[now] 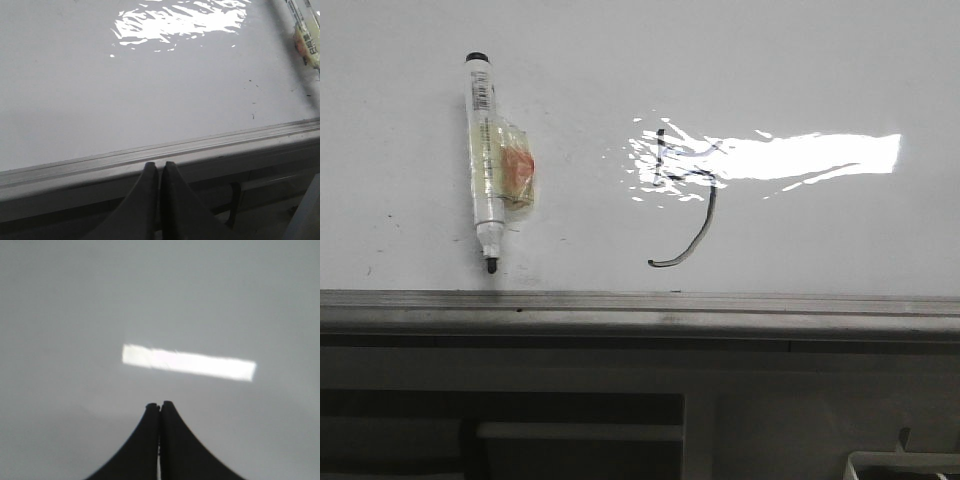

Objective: Write number 5 on whiteboard

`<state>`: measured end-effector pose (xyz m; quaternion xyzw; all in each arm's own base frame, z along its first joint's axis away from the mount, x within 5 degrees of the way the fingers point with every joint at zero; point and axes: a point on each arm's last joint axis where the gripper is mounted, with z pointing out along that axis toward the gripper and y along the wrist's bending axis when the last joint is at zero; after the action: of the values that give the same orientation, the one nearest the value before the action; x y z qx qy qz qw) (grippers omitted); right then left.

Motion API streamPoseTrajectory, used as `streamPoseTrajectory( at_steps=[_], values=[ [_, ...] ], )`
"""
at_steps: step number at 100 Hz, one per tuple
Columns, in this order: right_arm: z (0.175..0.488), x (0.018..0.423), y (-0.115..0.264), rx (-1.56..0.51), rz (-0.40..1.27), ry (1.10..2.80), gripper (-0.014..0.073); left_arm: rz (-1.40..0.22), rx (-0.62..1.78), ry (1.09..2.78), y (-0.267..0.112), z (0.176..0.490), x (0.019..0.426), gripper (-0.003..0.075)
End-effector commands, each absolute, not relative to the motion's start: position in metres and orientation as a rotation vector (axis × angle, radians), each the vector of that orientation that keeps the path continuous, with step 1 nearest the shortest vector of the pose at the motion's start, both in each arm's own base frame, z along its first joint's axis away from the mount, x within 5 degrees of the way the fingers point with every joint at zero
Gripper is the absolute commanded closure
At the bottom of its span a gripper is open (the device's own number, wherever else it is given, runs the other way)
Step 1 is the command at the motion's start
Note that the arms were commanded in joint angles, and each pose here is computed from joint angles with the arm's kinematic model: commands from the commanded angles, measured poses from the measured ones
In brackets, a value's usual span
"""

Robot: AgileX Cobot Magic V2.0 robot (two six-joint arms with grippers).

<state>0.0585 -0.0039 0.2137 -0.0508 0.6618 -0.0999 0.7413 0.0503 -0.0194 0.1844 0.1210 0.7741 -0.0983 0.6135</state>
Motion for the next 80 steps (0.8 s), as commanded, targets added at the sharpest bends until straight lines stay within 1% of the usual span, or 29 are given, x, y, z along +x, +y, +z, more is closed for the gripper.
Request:
streamPoseTrajectory(
  at_steps=[1,19,43,50,80],
  values=[
    [0.200,0.061,-0.010,-0.023,-0.276,1.561,0.0661,-0.236,0.240,1.730,-0.018,0.183,0.051,0.0741],
    [0.192,0.059,-0.018,0.070,-0.374,1.660,0.0661,-0.236,0.240,1.730,-0.018,0.183,0.051,0.0741],
    [0.174,0.052,-0.017,0.083,-0.354,1.831,0.0661,-0.236,0.240,1.730,-0.018,0.183,0.051,0.0741],
    [0.176,0.051,-0.015,0.071,-0.348,1.806,0.0661,-0.236,0.240,1.730,-0.018,0.183,0.051,0.0741],
    [0.175,0.052,-0.012,0.012,-0.301,1.809,0.0661,-0.236,0.240,1.730,-0.018,0.183,0.051,0.0741]
  ],
)
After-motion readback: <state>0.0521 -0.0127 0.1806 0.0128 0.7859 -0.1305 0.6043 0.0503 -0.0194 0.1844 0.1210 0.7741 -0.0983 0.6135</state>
